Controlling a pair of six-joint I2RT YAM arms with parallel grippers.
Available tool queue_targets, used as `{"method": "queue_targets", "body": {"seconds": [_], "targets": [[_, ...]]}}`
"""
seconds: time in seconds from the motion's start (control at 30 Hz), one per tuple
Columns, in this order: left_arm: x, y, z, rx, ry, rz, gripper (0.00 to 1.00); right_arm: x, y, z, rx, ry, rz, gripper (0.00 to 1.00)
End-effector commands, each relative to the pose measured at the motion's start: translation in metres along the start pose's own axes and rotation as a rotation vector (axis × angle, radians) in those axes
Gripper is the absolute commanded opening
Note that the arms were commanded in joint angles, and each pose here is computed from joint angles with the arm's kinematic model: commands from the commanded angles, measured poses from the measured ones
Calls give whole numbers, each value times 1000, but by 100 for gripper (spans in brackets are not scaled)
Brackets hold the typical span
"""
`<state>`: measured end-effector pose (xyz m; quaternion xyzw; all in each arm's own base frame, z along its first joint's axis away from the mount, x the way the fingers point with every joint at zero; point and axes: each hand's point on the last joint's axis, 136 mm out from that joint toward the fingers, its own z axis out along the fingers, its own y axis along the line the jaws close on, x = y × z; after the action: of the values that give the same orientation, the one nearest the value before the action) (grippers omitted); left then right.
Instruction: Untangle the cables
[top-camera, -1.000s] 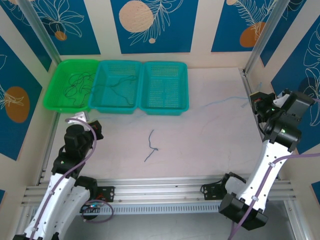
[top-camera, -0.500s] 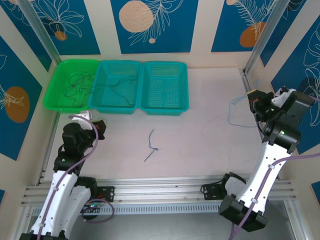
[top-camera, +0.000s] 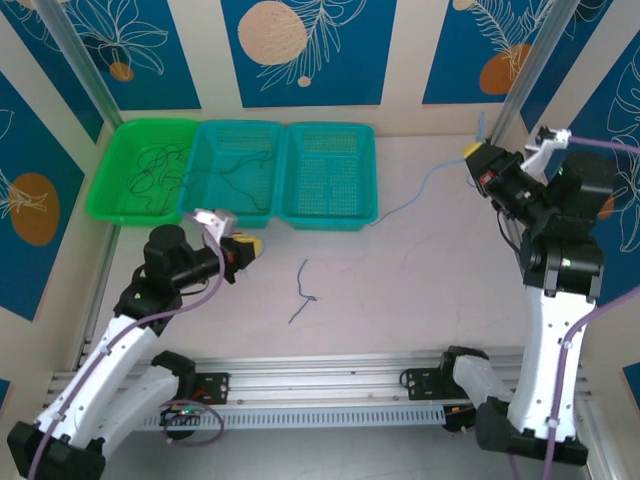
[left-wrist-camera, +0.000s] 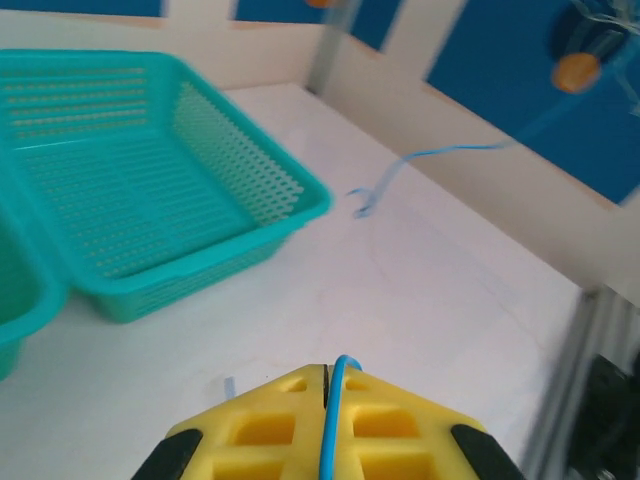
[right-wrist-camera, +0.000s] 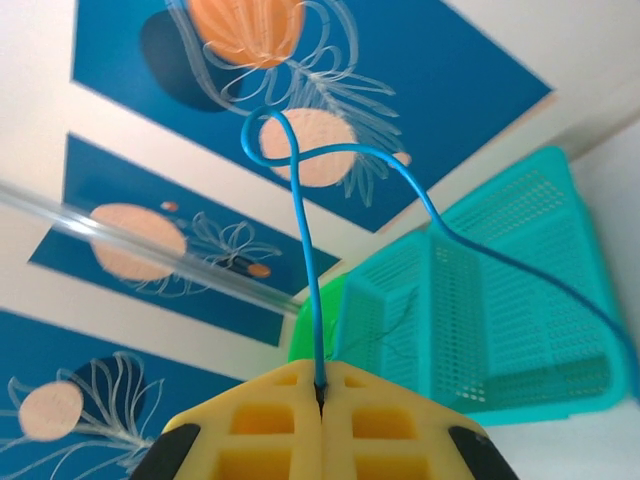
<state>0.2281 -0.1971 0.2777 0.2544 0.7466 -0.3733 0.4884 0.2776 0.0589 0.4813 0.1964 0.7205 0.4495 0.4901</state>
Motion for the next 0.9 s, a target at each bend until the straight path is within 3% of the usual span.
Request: {"method": "queue_targets", "body": {"seconds": [0.0,0.23,0.57,0.73,0.87], "targets": [[-12,-35,5,134,-7,115,0,-12,30,21,-62,-9,-63,0],[-12,-68,17,252,24,177,0,-21,64,72,-124,46,-136,0],[-22,-97,20,332,25,245,0,-47,59,134,-107,57,-118,0],[-23,-95,20,308,22,253,0,-38,47,174,-108,95,-101,0],[-20,-91,20,282,28,252,0,-7,26,218,-88,200,-100,0]]}}
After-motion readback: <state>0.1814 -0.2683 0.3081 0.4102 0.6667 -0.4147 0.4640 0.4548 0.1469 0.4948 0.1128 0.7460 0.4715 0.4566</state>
